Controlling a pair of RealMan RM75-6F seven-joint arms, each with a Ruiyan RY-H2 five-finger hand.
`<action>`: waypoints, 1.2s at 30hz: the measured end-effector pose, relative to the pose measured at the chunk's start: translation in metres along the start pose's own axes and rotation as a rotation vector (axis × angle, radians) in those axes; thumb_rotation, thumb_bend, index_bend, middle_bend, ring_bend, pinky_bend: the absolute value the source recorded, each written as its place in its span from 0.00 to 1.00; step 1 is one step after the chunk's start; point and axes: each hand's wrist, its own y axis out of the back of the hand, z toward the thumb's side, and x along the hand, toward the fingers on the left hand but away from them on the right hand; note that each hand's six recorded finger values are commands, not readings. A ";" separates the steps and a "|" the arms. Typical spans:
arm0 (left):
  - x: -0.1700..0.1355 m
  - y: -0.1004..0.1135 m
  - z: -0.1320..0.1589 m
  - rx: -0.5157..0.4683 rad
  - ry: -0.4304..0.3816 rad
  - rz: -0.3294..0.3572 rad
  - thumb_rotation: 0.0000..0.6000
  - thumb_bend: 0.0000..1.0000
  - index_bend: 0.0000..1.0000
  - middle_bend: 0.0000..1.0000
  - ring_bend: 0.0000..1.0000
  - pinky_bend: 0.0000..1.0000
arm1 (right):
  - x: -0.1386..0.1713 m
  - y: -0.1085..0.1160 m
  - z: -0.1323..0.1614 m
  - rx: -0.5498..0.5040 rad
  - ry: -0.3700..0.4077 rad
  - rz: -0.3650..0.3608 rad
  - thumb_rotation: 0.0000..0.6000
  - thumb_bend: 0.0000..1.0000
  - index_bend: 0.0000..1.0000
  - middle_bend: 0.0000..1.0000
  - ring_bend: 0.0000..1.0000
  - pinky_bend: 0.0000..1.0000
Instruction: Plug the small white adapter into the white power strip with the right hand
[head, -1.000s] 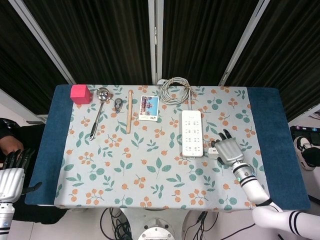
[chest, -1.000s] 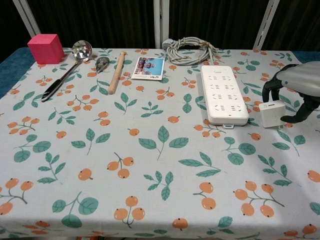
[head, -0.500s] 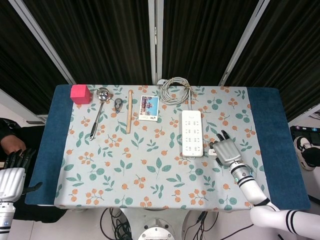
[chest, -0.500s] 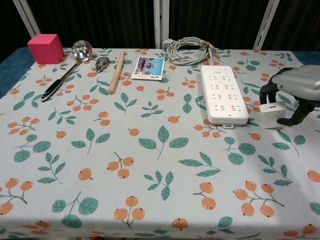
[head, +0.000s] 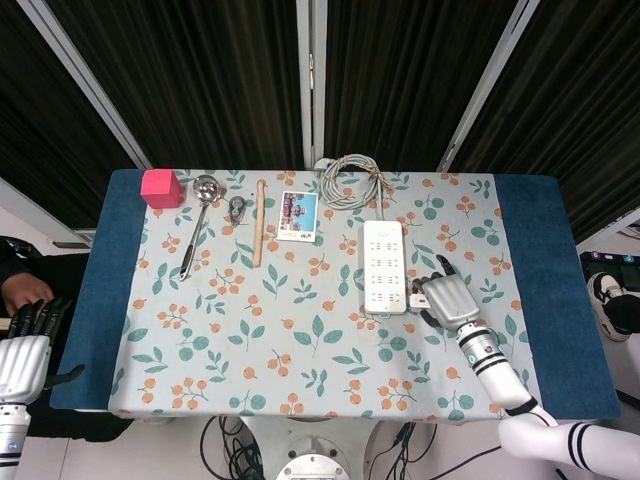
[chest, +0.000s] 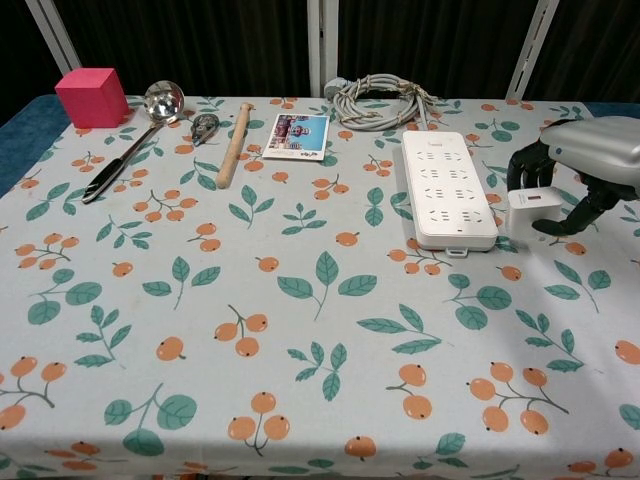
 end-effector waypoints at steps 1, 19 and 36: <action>0.000 0.000 0.000 0.000 -0.001 0.001 1.00 0.03 0.10 0.04 0.00 0.00 | 0.002 0.004 0.000 -0.033 0.008 -0.020 1.00 0.51 0.83 0.66 0.42 0.07; -0.002 0.003 0.002 0.006 0.007 0.002 1.00 0.03 0.10 0.04 0.00 0.00 | -0.027 0.024 0.034 -0.234 0.156 -0.106 1.00 0.60 0.85 0.68 0.43 0.07; 0.000 0.001 0.001 0.002 0.009 -0.002 1.00 0.03 0.10 0.04 0.00 0.00 | -0.038 0.006 0.045 -0.229 0.179 -0.070 1.00 0.60 0.86 0.68 0.43 0.07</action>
